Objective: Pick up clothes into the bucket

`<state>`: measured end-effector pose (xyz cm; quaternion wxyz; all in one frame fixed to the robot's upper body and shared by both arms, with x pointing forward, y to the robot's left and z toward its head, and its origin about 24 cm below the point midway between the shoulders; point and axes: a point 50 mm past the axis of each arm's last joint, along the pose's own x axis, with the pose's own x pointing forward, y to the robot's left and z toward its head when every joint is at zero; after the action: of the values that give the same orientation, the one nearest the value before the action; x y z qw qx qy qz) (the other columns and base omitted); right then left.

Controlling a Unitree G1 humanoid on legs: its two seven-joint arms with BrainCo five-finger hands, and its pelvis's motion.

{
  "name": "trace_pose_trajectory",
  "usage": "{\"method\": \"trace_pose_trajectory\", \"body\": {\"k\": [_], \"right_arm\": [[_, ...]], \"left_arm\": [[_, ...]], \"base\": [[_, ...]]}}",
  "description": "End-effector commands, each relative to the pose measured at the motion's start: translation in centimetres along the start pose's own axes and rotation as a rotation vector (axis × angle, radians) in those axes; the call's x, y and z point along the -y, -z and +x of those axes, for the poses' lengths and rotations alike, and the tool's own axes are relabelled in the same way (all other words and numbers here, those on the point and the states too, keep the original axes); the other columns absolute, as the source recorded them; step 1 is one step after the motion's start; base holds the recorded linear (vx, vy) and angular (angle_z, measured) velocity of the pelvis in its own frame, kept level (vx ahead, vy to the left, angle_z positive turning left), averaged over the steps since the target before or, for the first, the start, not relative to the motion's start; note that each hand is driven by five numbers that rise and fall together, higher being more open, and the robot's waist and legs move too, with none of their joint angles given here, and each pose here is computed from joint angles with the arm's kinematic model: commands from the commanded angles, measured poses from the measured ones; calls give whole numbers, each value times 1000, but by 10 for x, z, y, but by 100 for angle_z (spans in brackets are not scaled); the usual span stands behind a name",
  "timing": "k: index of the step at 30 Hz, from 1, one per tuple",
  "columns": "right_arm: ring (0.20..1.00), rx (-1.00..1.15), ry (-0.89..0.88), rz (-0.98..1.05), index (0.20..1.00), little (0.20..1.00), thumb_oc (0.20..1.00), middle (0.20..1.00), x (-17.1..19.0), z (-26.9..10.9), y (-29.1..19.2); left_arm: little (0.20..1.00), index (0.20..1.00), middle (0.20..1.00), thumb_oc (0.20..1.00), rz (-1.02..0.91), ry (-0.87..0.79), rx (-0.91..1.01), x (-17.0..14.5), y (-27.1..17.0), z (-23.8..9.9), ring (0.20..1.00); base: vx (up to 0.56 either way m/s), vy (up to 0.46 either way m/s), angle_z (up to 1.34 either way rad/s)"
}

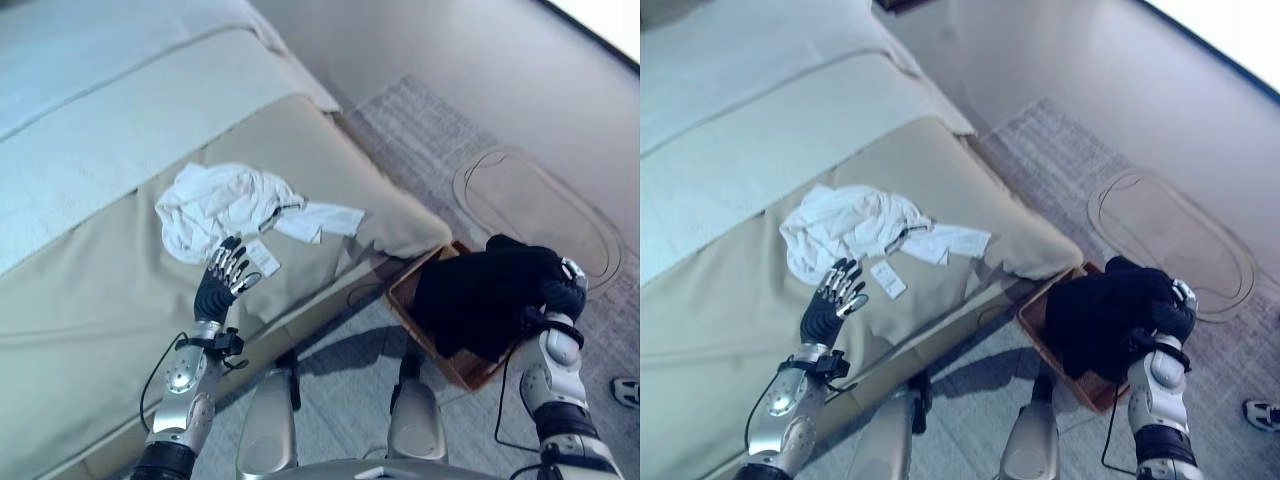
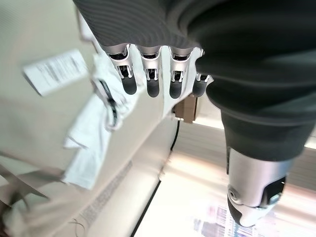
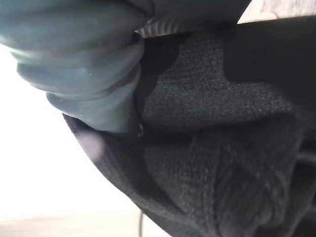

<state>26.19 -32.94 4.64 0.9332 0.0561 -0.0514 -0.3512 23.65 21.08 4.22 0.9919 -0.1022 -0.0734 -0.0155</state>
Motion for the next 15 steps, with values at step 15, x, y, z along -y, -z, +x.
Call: {"method": "trace_pose_trajectory", "body": {"k": [15], "right_arm": [[200, 317, 153, -77, 200, 200, 200, 200, 20, 51, -92]], "left_arm": [[1000, 1000, 1000, 1000, -49, 70, 233, 19, -45, 0, 1000]], "base": [[-61, 1, -6]]}}
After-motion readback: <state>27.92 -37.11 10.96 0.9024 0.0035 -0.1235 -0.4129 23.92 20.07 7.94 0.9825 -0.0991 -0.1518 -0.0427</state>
